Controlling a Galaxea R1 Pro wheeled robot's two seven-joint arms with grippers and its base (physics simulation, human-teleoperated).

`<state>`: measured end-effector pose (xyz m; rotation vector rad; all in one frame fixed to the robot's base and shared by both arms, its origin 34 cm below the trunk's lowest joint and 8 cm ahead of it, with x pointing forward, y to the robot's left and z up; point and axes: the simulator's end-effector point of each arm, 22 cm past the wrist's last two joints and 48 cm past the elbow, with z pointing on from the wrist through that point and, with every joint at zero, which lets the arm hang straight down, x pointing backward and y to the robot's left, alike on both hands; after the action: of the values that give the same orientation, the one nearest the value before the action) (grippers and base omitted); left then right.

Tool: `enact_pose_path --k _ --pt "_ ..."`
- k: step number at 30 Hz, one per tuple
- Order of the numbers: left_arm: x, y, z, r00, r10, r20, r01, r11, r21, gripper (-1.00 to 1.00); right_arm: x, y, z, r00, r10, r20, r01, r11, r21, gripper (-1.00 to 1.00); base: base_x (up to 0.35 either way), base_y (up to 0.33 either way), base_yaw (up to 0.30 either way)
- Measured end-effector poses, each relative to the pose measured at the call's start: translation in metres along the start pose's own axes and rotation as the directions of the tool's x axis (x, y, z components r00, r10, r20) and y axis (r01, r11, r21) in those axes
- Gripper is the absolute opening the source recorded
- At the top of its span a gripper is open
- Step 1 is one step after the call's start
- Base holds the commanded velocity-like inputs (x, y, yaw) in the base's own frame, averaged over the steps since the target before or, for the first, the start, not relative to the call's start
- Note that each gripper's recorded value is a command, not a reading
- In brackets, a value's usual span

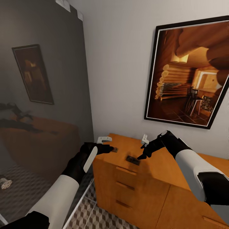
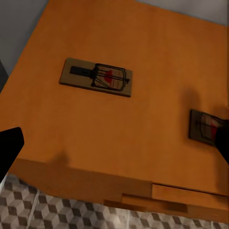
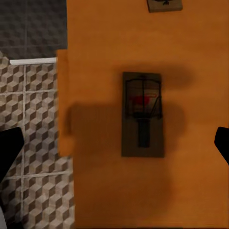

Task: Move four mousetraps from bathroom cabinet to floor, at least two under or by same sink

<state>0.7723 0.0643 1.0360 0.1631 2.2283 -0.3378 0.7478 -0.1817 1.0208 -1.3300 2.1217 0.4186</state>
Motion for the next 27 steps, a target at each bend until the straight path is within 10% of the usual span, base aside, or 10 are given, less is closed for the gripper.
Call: enact_pose_path --k 27 --pt "0.0001 0.0006 0.0002 1.000 0.000 0.001 0.000 1.000 -0.002 1.00 -0.0002 0.0002 0.0001 1.000 -0.002 0.002 0.002 1.000 -0.001 1.00 -0.008 0.000 0.000"
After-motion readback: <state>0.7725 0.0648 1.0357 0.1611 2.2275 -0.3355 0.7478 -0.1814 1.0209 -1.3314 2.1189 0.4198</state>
